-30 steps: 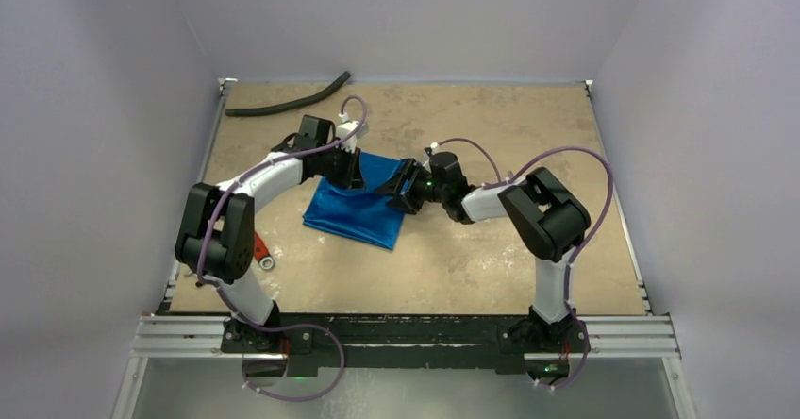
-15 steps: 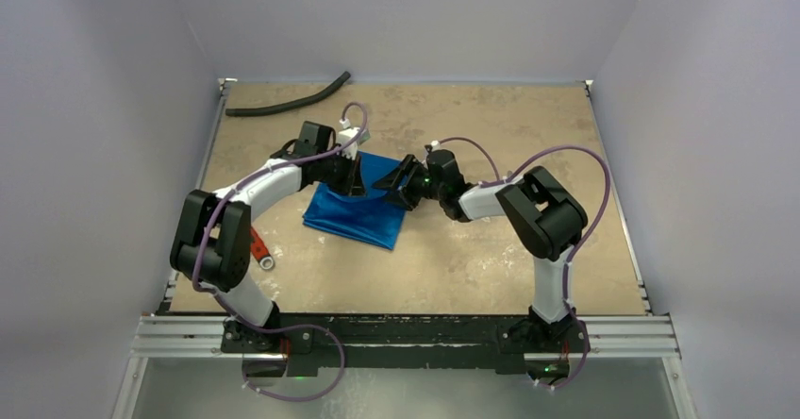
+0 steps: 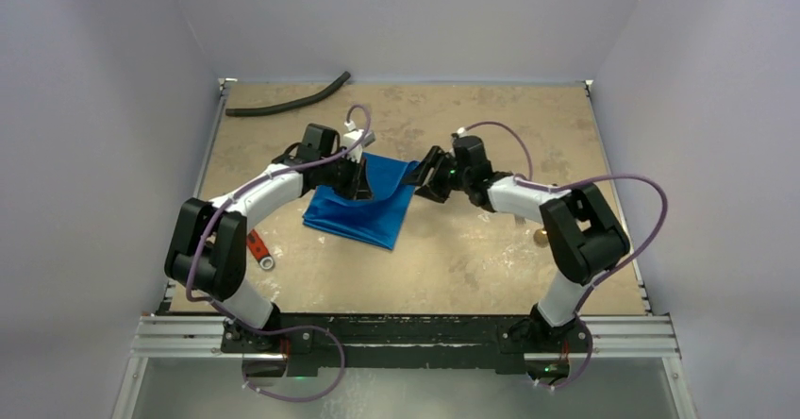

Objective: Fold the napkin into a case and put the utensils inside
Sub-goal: Fold the top corner of the square-folded napkin into the folded napkin.

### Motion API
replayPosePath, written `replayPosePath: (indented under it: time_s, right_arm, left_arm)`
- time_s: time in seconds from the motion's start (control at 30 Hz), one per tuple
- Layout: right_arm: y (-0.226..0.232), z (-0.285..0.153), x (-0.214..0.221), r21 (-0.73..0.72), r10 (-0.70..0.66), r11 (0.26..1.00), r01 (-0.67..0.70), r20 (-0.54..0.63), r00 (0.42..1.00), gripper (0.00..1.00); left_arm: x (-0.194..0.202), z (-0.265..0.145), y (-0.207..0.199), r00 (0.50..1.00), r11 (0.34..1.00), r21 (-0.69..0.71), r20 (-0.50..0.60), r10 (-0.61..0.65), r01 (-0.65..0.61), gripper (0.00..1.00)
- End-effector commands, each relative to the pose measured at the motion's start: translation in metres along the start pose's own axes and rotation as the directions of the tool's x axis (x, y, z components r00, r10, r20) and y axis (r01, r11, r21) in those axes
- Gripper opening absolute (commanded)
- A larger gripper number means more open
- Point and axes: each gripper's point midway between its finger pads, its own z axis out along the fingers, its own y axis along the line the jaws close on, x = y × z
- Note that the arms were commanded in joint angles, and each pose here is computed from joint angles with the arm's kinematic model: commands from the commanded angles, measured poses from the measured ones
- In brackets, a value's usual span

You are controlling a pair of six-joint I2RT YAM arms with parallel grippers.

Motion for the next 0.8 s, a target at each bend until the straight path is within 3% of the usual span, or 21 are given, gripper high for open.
replayPosePath:
  time_s: [0.0, 0.43, 0.6, 0.63, 0.77]
  right_arm:
    - [-0.037, -0.024, -0.031, 0.121, -0.053, 0.992, 0.044, 0.075, 0.996, 0.61]
    - [-0.023, -0.004, -0.068, 0.135, -0.147, 0.982, 0.136, 0.081, 0.986, 0.58]
    - [-0.010, 0.016, -0.088, 0.122, -0.178, 0.978, 0.166, 0.090, 0.980, 0.48]
    - [-0.009, 0.018, -0.090, 0.118, -0.180, 0.978, 0.169, 0.088, 0.980, 0.46]
    - [-0.011, 0.025, -0.087, 0.118, -0.181, 0.978, 0.174, 0.052, 0.982, 0.38]
  left_arm:
    - [-0.001, 0.005, -0.027, 0.999, 0.998, 0.060, 0.017, 0.031, -0.032, 0.00]
    - [0.029, 0.030, -0.048, 0.993, 0.992, 0.086, -0.070, 0.093, -0.087, 0.00]
    - [0.035, 0.031, -0.046, 0.991, 0.992, 0.092, -0.095, 0.100, -0.091, 0.00]
    - [0.034, 0.032, -0.046, 0.991, 0.992, 0.093, -0.094, 0.100, -0.091, 0.03]
    - [0.034, 0.031, -0.046, 0.988, 0.991, 0.095, -0.111, 0.108, -0.097, 0.36]
